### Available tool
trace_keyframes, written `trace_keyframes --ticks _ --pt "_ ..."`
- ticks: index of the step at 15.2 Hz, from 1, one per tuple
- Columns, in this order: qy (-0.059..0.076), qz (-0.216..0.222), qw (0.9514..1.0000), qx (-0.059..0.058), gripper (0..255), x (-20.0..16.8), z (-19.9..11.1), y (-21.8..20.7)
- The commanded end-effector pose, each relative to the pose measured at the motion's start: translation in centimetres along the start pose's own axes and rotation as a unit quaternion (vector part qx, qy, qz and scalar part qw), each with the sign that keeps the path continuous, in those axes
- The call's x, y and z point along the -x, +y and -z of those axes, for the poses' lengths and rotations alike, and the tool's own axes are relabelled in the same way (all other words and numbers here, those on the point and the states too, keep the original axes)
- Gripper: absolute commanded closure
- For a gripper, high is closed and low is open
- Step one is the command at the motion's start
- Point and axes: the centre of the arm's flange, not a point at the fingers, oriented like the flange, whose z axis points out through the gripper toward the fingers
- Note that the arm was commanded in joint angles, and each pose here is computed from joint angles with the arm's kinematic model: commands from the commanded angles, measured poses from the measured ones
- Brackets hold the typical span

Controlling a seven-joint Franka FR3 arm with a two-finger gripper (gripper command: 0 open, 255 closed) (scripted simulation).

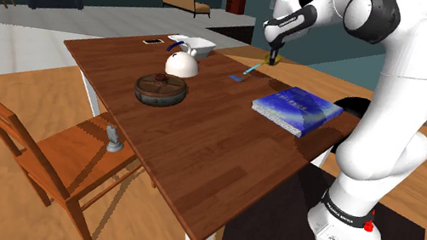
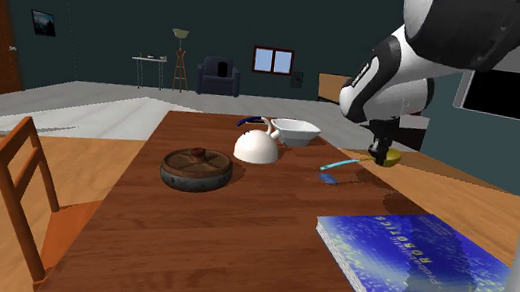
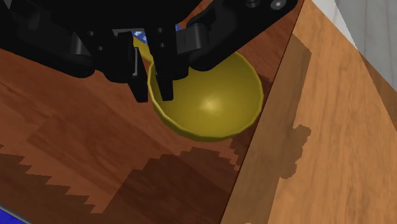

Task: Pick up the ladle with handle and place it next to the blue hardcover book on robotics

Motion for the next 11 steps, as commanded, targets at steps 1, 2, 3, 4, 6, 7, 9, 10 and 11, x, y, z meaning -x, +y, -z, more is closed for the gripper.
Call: trace_keyframes --ticks 1,2,3,4,6,7,9,10,11 --pt "0.0 0.001 1.0 0.0 255 0.3 -1.0 0.2" --pt "0.0 0.001 1.0 0.0 255 0.2 -1.4 -0.1" --pt "0.0 0.001 1.0 0.0 255 0.2 -1.9 -0.3" --pt "0.0 0.001 1.0 0.0 255 0.2 -2.4 -0.5" --pt "0.0 0.001 1.0 0.0 255 0.2 -3.3 -1.0" --pt "0.0 0.001 1.0 0.0 255 0.2 -3.8 -1.3" --pt "0.0 0.001 1.0 0.0 255 0.2 -4.7 -1.7" --pt "0.0 0.001 1.0 0.0 255 0.2 -5.2 -2.0" --pt "0.0 0.001 1.0 0.0 255 0.2 -5.7 -2.2"
